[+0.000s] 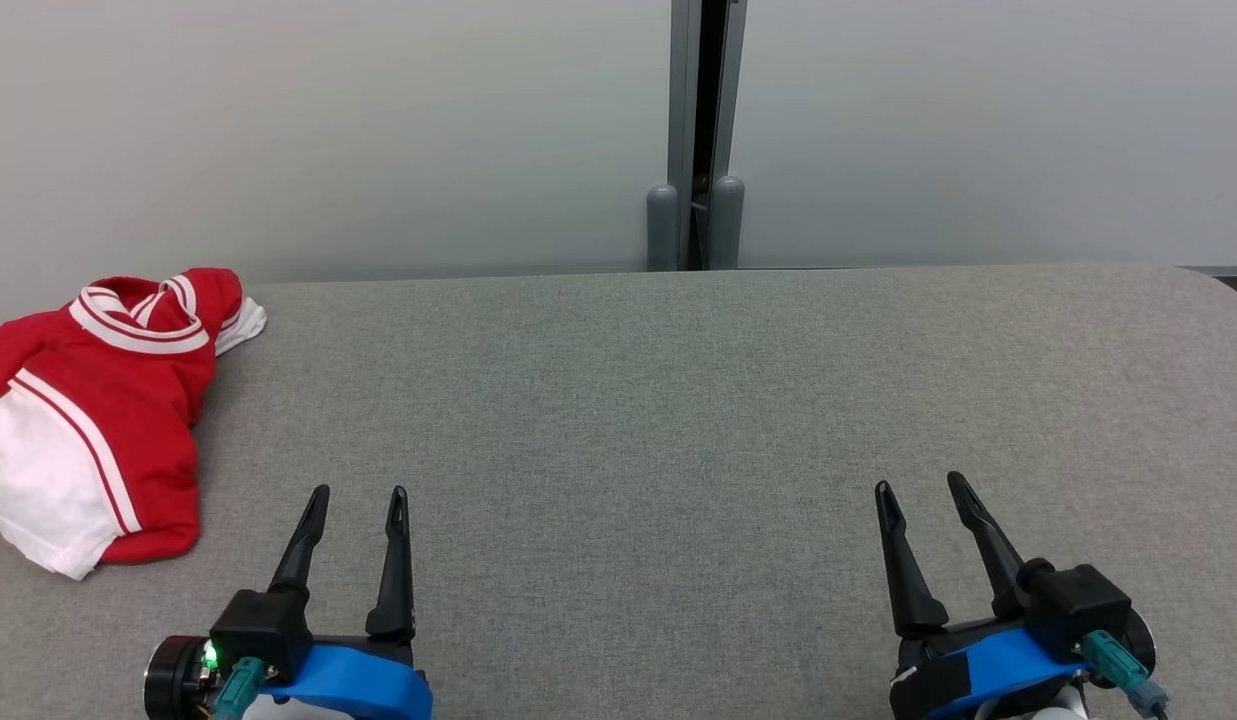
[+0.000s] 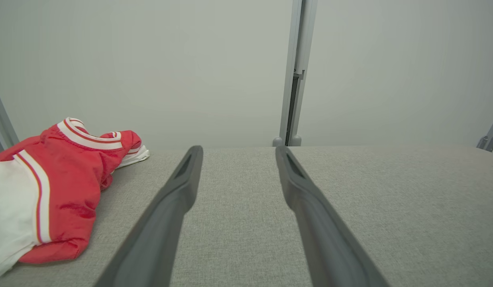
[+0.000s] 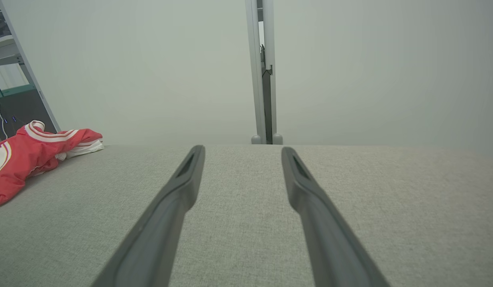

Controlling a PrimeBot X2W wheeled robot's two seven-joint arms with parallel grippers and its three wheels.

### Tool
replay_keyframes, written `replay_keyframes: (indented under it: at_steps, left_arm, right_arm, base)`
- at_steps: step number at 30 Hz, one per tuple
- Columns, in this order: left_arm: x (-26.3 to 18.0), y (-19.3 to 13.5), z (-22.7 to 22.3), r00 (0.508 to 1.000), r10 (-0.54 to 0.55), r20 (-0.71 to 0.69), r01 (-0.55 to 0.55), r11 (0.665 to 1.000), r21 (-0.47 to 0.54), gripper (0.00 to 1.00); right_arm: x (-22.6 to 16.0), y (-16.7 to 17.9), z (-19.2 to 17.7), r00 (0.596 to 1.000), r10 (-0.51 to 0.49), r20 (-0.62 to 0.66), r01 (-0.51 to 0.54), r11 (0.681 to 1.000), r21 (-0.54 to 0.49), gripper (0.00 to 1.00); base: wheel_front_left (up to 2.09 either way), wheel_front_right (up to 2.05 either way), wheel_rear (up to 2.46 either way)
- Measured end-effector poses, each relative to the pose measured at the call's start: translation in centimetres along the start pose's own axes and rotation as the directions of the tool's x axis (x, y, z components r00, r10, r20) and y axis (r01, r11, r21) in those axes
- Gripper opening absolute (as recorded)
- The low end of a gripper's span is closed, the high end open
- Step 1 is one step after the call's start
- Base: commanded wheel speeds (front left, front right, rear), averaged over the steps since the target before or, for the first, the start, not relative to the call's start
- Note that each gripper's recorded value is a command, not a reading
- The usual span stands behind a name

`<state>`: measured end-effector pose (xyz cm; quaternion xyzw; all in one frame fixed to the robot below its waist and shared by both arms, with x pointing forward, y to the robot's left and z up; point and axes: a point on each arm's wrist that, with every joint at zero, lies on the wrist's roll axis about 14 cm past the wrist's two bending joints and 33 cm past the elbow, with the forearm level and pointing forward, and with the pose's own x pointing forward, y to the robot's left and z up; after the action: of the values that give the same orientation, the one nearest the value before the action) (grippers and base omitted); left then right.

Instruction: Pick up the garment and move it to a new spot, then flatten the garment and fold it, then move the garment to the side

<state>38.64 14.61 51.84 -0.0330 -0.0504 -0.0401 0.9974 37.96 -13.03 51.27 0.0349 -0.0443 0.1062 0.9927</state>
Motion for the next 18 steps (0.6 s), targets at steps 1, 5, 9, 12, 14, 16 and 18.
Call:
replay_keyframes:
  at_steps: [1, 5, 9, 12, 14, 16, 18]
  left_arm:
    - [0.0, 0.0, 0.0, 1.000, 0.000, 0.000, 0.000, 1.000, 0.000, 1.00]
    - [0.0, 0.0, -0.1, 1.000, 0.000, -0.003, 0.000, 1.000, 0.001, 1.00]
    - [-0.1, 0.1, -0.3, 1.000, 0.001, -0.009, -0.001, 1.000, 0.000, 1.00]
    - [-0.2, 0.3, -0.3, 1.000, 0.006, -0.009, -0.006, 1.000, 0.001, 1.00]
    - [-0.2, 0.5, -0.2, 1.000, 0.010, -0.007, -0.010, 1.000, 0.002, 1.00]
    - [-0.4, 0.7, -0.1, 1.000, 0.016, -0.006, -0.016, 1.000, 0.002, 1.00]
    - [-0.5, 1.2, -0.1, 1.000, 0.029, -0.006, -0.029, 1.000, 0.009, 1.00]
  right_arm:
    - [0.0, 0.0, 0.0, 1.000, 0.000, 0.000, 0.000, 1.000, 0.000, 1.00]
    - [0.0, 0.0, -0.1, 1.000, 0.000, -0.002, 0.000, 1.000, 0.000, 1.00]
    - [0.0, 0.0, -0.1, 1.000, 0.001, -0.002, -0.001, 1.000, 0.001, 1.00]
    - [0.1, 0.1, -0.1, 1.000, 0.004, -0.002, -0.004, 1.000, 0.001, 1.00]
    - [0.2, 0.3, -0.1, 1.000, 0.009, -0.001, -0.009, 1.000, 0.002, 1.00]
    - [0.5, 0.6, -0.1, 1.000, 0.020, -0.002, -0.020, 1.000, 0.003, 1.00]
    - [0.8, 1.1, -0.1, 0.999, 0.034, -0.001, -0.034, 0.999, 0.011, 1.00]
  base:
    - [0.00, 0.00, 0.00]
    - [0.00, 0.00, 0.00]
    - [0.00, 0.00, 0.00]
    - [0.00, 0.00, 0.00]
    - [0.00, 0.00, 0.00]
    - [0.00, 0.00, 0.00]
    - [0.00, 0.00, 0.00]
